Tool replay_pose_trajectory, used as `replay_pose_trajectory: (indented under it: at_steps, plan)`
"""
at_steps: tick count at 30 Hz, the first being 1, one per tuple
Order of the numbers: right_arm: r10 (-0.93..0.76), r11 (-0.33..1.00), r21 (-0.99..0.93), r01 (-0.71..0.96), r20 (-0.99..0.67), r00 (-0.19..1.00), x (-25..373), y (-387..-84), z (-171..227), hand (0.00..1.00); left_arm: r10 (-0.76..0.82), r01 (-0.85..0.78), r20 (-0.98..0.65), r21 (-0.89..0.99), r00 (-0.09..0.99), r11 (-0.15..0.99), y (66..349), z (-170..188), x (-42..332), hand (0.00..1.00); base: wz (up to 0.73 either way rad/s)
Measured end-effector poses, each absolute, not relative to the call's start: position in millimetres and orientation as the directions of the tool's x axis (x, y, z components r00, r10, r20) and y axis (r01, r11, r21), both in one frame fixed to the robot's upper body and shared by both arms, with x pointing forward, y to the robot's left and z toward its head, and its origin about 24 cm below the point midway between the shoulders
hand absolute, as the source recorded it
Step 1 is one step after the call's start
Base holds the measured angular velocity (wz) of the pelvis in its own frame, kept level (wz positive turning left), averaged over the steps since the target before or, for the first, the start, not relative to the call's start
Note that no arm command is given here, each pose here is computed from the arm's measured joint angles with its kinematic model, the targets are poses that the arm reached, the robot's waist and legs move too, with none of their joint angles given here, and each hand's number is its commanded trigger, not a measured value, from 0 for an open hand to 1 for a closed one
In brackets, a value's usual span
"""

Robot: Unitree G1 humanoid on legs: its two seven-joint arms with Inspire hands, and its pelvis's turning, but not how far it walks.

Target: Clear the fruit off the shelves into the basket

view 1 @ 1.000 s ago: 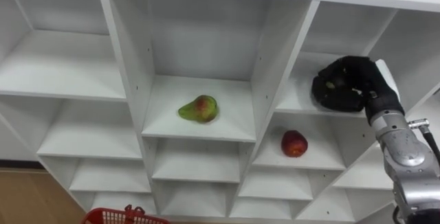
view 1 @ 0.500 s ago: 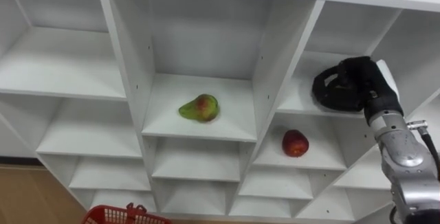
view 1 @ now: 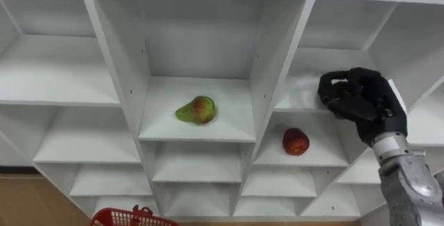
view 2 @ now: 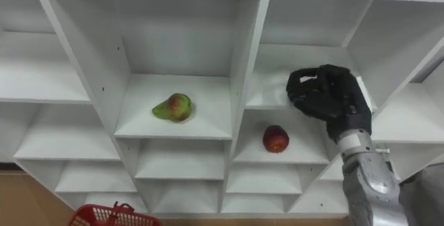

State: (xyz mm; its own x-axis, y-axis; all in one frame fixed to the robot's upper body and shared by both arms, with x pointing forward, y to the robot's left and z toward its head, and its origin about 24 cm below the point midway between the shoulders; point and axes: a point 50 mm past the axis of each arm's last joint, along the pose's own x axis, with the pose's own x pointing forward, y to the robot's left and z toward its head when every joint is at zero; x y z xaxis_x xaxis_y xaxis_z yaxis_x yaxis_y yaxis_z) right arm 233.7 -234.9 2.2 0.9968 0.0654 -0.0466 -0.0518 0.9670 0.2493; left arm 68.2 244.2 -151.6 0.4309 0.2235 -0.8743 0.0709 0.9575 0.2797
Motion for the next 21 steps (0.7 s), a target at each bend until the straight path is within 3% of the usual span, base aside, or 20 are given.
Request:
replay_pose_trajectory:
  at_steps: [4,10,16,21]
  plan:
    - [0.149,0.916,0.380,-0.129,-0.025,0.988,223,-221,-6,1.00,0.234,0.043,-0.874,0.278,0.425,0.960,242,-153,67,1.00,-0.03]
    - [0.454,0.807,0.529,-0.262,-0.273,0.848,184,-172,-52,1.00,0.194,0.047,-0.884,0.235,0.426,0.971,233,-155,69,1.00,-0.14]
    - [0.616,0.691,0.554,-0.464,-0.115,0.780,189,-148,-27,1.00,0.175,0.061,-0.884,0.222,0.433,0.973,233,-154,76,1.00,-0.06]
    - [0.702,0.560,0.629,-0.539,-0.015,0.712,185,-126,-19,1.00,0.148,0.101,-0.890,0.211,0.431,0.972,226,-156,78,1.00,0.00]
